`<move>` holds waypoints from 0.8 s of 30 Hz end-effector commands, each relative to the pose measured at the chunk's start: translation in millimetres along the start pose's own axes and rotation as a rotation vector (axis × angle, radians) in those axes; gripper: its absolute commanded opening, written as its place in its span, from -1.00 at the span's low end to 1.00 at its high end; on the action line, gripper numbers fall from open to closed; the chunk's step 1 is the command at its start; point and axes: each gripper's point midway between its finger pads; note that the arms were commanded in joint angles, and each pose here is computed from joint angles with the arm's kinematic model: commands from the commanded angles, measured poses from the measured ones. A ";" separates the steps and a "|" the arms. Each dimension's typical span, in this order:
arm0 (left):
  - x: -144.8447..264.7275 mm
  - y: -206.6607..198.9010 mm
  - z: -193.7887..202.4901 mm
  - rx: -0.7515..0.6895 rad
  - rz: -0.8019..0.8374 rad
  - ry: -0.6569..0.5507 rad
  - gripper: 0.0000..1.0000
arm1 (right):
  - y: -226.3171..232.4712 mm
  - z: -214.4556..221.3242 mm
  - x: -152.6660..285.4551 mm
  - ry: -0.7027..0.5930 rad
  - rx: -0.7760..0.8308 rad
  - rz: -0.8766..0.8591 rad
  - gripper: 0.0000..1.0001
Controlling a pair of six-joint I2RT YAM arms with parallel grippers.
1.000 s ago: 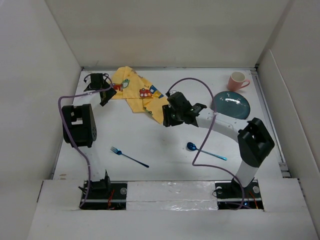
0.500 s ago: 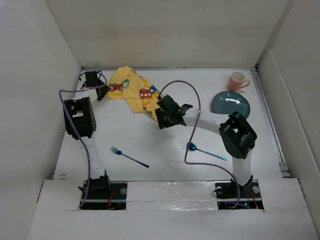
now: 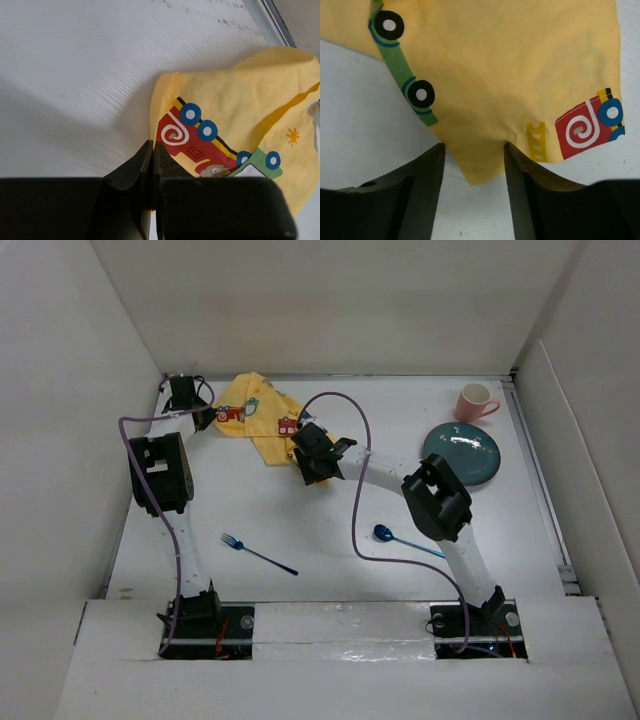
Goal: Set the dinner table for one person
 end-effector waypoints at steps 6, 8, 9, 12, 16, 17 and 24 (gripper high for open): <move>41.5 -44.4 -30.8 0.012 0.125 -0.063 -1.00 | -16.5 14.5 -10.8 0.044 0.009 0.131 -0.71; 47.6 -49.5 -30.2 0.017 0.149 -0.056 -1.00 | -26.0 17.5 -9.1 0.041 0.004 0.182 -1.00; 54.6 -55.1 -33.0 0.019 0.165 -0.059 -1.00 | -31.6 9.6 -0.9 0.018 -0.004 0.203 -1.00; 82.4 -76.2 -44.6 0.013 0.224 -0.074 -1.00 | -47.4 -17.2 32.9 -0.077 -0.021 0.236 -1.00; 133.6 -104.9 -58.7 0.005 0.332 -0.109 -1.00 | -93.8 -47.7 82.5 -0.181 -0.104 0.263 -1.00; 144.1 -109.7 -60.5 0.004 0.352 -0.113 -1.00 | -102.9 -47.4 91.4 -0.190 -0.114 0.271 -1.00; 248.0 -147.4 -57.0 -0.018 0.525 -0.159 -1.00 | -118.8 -48.8 149.2 -0.277 -0.244 0.047 -1.00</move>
Point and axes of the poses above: each gripper's point midway between its finger pads, its own x axis back along the fingers, its own y axis along the line the jaws close on, z = x × y, and after that the axes turned 10 degrees about x, right-handed
